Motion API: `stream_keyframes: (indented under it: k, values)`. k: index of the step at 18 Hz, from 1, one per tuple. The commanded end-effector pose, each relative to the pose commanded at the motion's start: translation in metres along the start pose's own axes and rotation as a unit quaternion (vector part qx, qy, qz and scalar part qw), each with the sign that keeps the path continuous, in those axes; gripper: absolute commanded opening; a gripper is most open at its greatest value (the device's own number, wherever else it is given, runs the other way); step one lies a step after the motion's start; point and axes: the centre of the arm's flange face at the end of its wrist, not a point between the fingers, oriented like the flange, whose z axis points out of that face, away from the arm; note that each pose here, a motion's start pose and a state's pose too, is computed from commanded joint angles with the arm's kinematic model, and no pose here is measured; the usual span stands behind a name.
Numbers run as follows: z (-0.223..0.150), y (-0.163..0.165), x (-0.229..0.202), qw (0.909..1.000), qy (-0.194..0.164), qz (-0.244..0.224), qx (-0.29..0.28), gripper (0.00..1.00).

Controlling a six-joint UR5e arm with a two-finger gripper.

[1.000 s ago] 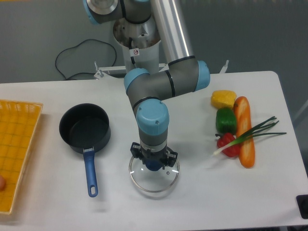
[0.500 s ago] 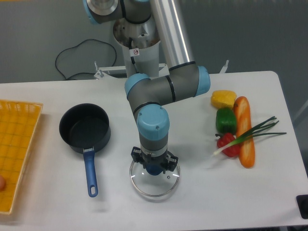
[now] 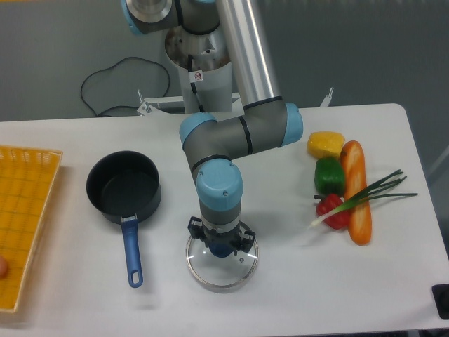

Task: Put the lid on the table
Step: 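Hold the glass lid resting on the table and open the gripper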

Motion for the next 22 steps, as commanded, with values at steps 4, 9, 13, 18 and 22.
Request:
stream_keyframes:
  k: [4,9,13,18,22]
  values:
    - [0.0039,-0.0002,-0.0003,1.0000,0.001,0.000,-0.002,0.60]
    - [0.0043,-0.0008,-0.0004,1.0000,0.002,0.000,-0.002,0.60]
    - [0.0061,-0.0017,-0.0011,1.0000,0.002,0.000,-0.002,0.60]
    - [0.0081,-0.0017,-0.0012,1.0000,0.003,0.000,-0.003,0.60]
    - [0.0094,-0.0027,-0.0006,1.0000,0.003,0.001,-0.003,0.61]
